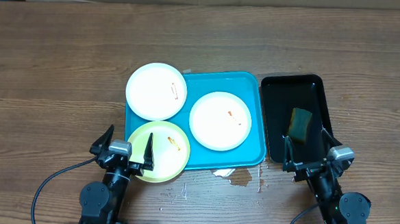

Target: Clean dirty plates on tray and stack at the side

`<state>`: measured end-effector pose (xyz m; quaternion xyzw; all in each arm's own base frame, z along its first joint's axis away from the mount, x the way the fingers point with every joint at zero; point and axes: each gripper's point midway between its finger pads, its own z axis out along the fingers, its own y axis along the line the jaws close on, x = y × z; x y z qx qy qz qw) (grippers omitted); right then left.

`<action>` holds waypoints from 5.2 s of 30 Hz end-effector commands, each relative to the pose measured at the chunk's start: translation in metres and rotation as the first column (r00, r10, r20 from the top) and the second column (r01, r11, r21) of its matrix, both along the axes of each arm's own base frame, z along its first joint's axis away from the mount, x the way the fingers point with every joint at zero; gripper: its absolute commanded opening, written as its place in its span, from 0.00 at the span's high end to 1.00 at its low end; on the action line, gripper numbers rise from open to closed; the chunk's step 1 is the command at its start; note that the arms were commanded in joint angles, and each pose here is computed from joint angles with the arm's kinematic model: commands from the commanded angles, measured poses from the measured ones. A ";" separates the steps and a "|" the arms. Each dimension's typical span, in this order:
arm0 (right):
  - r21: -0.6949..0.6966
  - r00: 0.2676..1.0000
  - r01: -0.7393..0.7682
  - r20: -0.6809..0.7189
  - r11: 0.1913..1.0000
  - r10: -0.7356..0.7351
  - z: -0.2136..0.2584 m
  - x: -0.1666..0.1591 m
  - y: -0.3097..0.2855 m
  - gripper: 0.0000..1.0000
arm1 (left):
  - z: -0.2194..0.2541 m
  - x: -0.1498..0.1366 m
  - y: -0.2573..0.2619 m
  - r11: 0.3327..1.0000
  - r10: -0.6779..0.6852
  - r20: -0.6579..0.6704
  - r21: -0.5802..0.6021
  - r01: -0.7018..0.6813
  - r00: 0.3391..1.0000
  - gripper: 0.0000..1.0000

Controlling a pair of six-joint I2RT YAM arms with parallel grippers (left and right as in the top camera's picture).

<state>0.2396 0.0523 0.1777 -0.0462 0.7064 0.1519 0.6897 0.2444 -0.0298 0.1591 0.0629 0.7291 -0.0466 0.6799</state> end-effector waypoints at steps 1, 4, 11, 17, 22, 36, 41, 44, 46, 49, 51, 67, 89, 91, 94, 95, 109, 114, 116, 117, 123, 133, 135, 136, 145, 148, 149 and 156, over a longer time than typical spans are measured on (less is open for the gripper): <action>-0.003 1.000 0.009 0.000 1.000 -0.009 -0.003 0.001 -0.002 0.00 | 0.001 0.000 -0.003 1.000 -0.015 0.010 -0.015 0.015 1.000 0.00; -0.003 1.000 0.008 0.000 1.000 -0.008 -0.003 0.001 -0.001 0.00 | 0.000 0.000 -0.004 1.000 -0.025 0.005 -0.016 0.025 1.000 0.00; -0.003 1.000 0.009 0.000 1.000 -0.009 -0.003 0.001 -0.002 0.00 | 0.001 -0.002 -0.012 0.997 -0.070 0.007 -0.019 0.070 0.998 0.00; -0.003 1.000 0.031 0.000 1.000 -0.031 -0.003 0.002 -0.005 0.00 | 0.010 -0.005 -0.020 0.992 -0.120 0.028 -0.020 0.121 0.992 0.00; 0.002 0.999 -0.034 0.017 0.999 0.034 0.005 -0.002 0.005 0.00 | 0.048 -0.012 -0.020 0.989 -0.116 0.080 -0.081 0.123 0.990 0.00; 0.035 0.997 0.037 -0.071 0.999 -0.034 0.156 -0.015 -0.007 0.00 | 0.176 -0.005 -0.039 0.972 -0.230 -0.167 -0.095 0.217 0.959 0.00; -0.010 0.942 0.037 -0.334 0.999 -0.038 0.165 0.010 -0.006 0.00 | 0.183 0.014 -0.051 0.956 -0.291 -0.502 -0.174 0.235 0.815 0.00; -0.027 0.824 0.024 -0.565 0.999 -0.035 0.148 0.037 -0.003 0.00 | 0.181 0.032 -0.056 0.951 -0.308 -0.658 -0.240 0.197 0.687 0.00; -0.013 0.751 -0.006 -0.660 1.000 -0.004 0.136 0.049 0.004 0.00 | 0.173 0.043 -0.058 0.948 -0.314 -0.716 -0.269 0.167 0.624 0.00; 0.040 0.608 -0.058 -0.791 0.998 0.067 0.109 0.057 0.017 0.00 | 0.153 0.057 -0.060 0.947 -0.318 -0.776 -0.288 0.142 0.545 0.00; 0.047 0.494 -0.057 -0.867 0.997 0.069 0.079 0.065 0.019 0.00 | 0.131 0.062 -0.069 0.928 -0.366 -0.818 -0.359 0.103 0.443 0.02; -0.170 0.157 0.191 -0.967 0.967 -0.201 -0.022 0.083 -0.023 0.32 | -0.017 0.066 -0.119 0.997 -0.076 -0.990 -0.076 0.007 0.120 0.35; -0.178 0.081 0.253 -0.976 0.951 -0.204 -0.103 0.098 -0.023 0.32 | -0.143 0.071 -0.154 0.997 0.064 -0.995 0.061 0.050 -0.076 0.62; -0.179 0.076 0.251 -0.976 0.951 -0.204 -0.105 0.097 -0.023 0.32 | -0.145 0.074 -0.155 0.997 0.059 -0.996 0.056 0.049 -0.066 0.73; -0.180 0.075 0.248 -0.976 0.952 -0.204 -0.105 0.097 -0.023 0.32 | -0.145 0.079 -0.155 0.996 0.061 -0.997 0.057 0.074 -0.041 0.80; -0.180 0.075 0.248 -0.976 0.952 -0.205 -0.105 0.097 -0.023 0.32 | -0.146 0.082 -0.152 0.993 0.074 -0.997 0.072 0.095 -0.024 0.82; -0.180 0.072 0.248 -0.976 0.952 -0.204 -0.105 0.096 -0.023 0.31 | -0.117 0.137 -0.126 0.944 0.243 -0.946 0.282 0.173 0.216 0.65; -0.182 0.073 0.240 -0.976 0.954 -0.205 -0.105 0.096 -0.023 0.31 | -0.106 0.134 -0.138 0.958 0.185 -0.964 0.220 0.184 0.189 0.40; -0.187 0.067 0.223 -0.976 0.957 -0.206 -0.106 0.093 -0.023 0.31 | -0.106 0.123 -0.143 0.965 0.152 -0.979 0.177 0.196 0.138 0.32; -0.191 0.059 0.213 -0.976 0.958 -0.208 -0.106 0.090 -0.024 0.30 | -0.107 0.117 -0.145 0.967 0.137 -0.985 0.156 0.199 0.107 0.32; -0.200 0.023 0.205 -0.978 0.958 -0.209 -0.108 0.081 -0.024 0.30 | -0.107 0.093 -0.140 0.977 0.157 -0.988 0.155 0.144 -0.001 0.41; -0.203 0.014 0.203 -0.978 0.958 -0.210 -0.119 0.076 -0.024 0.30 | -0.113 0.085 -0.138 0.982 0.178 -0.983 0.176 0.065 -0.034 0.44; -0.200 0.022 0.204 -0.978 0.958 -0.209 -0.119 0.078 -0.024 0.30 | -0.117 0.086 -0.136 0.981 0.188 -0.982 0.186 0.045 -0.032 0.49; -0.200 0.025 0.205 -0.978 0.958 -0.209 -0.119 0.079 -0.024 0.30 | -0.120 0.086 -0.136 0.982 0.187 -0.982 0.186 0.040 -0.030 0.49; -0.188 0.068 0.214 -0.976 0.959 -0.206 -0.118 0.089 -0.023 0.30 | -0.149 0.083 -0.135 0.983 0.182 -0.983 0.183 -0.027 -0.021 0.51; -0.189 0.067 0.213 -0.976 0.959 -0.207 -0.120 0.088 -0.023 0.30 | -0.151 0.088 -0.137 0.985 0.170 -0.985 0.170 -0.032 0.002 0.64; -0.187 0.071 0.214 -0.976 0.959 -0.206 -0.122 0.089 -0.023 0.30 | -0.151 0.090 -0.139 0.986 0.166 -0.986 0.165 -0.033 0.010 0.66; -0.178 0.084 0.227 -0.976 0.957 -0.201 -0.144 0.084 -0.023 0.30 | -0.151 0.098 -0.143 0.988 0.149 -0.988 0.147 -0.038 0.043 0.63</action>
